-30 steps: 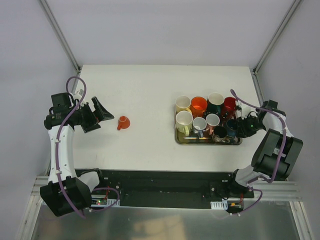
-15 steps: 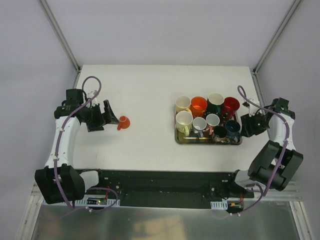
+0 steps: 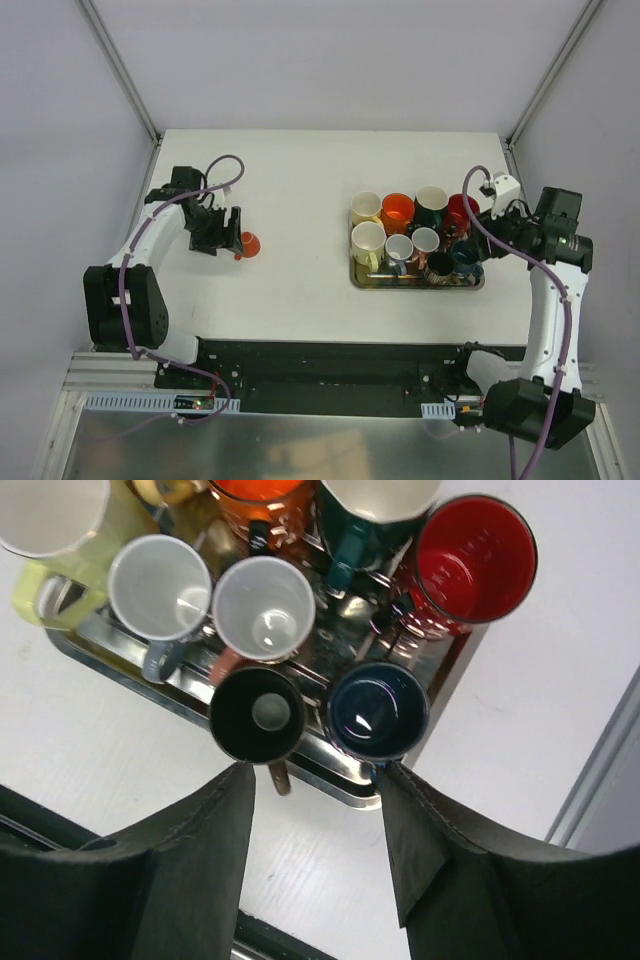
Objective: Turn the mug right side up
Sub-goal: Place the cup on the tray.
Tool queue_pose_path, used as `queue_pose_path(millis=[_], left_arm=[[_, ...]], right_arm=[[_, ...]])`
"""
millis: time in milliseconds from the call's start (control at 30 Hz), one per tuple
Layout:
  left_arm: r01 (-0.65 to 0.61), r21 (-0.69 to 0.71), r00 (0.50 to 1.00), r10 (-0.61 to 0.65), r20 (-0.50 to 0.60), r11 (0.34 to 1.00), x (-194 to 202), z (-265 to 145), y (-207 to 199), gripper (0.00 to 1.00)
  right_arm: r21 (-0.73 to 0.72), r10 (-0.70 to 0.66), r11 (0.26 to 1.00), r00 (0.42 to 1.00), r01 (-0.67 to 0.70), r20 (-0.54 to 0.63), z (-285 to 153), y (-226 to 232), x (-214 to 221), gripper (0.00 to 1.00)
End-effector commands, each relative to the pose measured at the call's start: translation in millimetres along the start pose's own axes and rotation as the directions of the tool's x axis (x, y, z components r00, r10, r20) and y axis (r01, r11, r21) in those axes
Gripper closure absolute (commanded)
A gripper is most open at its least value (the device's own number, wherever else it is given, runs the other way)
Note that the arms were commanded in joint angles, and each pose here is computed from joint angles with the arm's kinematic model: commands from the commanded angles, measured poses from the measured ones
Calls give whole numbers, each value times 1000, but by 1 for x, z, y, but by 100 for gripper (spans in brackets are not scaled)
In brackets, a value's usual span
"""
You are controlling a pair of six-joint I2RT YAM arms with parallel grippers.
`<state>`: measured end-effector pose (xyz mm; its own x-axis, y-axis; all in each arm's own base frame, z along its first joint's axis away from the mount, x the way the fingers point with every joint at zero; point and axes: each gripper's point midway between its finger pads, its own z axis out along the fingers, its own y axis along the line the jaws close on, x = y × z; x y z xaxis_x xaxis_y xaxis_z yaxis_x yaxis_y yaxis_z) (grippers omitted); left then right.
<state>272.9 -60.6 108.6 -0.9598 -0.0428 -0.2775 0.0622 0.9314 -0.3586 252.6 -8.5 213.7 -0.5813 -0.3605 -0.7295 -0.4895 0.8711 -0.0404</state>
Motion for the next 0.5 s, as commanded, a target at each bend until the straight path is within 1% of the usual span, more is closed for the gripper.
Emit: queue_pose_path(millis=[0,67,167,233,333,400,467], left_arm=[[-230,-30,973,231,25,973,-9,18,7,26],[-273,-34,961,274,48,962,-14,27,9,30],[-330,-44,941,333,60,943,-21,41,8,33],[-357,-55,932,359,44,932,-22,51,8,37],[-369,-128,927,374,16,921,-27,64,17,40],[-359,-165,931,364,-3,919,-31,70,22,46],[-361,-181,932,362,-29,915,-32,79,25,48]], right_arm=[[2,-1,1000,991,0,134,-18,22,-38,41],[9,-6,1000,985,5,172,-23,28,-48,40],[12,-23,1000,977,21,211,-27,37,-57,40],[14,-28,1000,973,25,227,-28,40,-62,39],[7,-14,1000,972,13,235,-28,45,-68,39],[-1,-6,1000,972,7,233,-28,47,-69,39],[-5,-6,1000,971,7,237,-27,49,-71,39]])
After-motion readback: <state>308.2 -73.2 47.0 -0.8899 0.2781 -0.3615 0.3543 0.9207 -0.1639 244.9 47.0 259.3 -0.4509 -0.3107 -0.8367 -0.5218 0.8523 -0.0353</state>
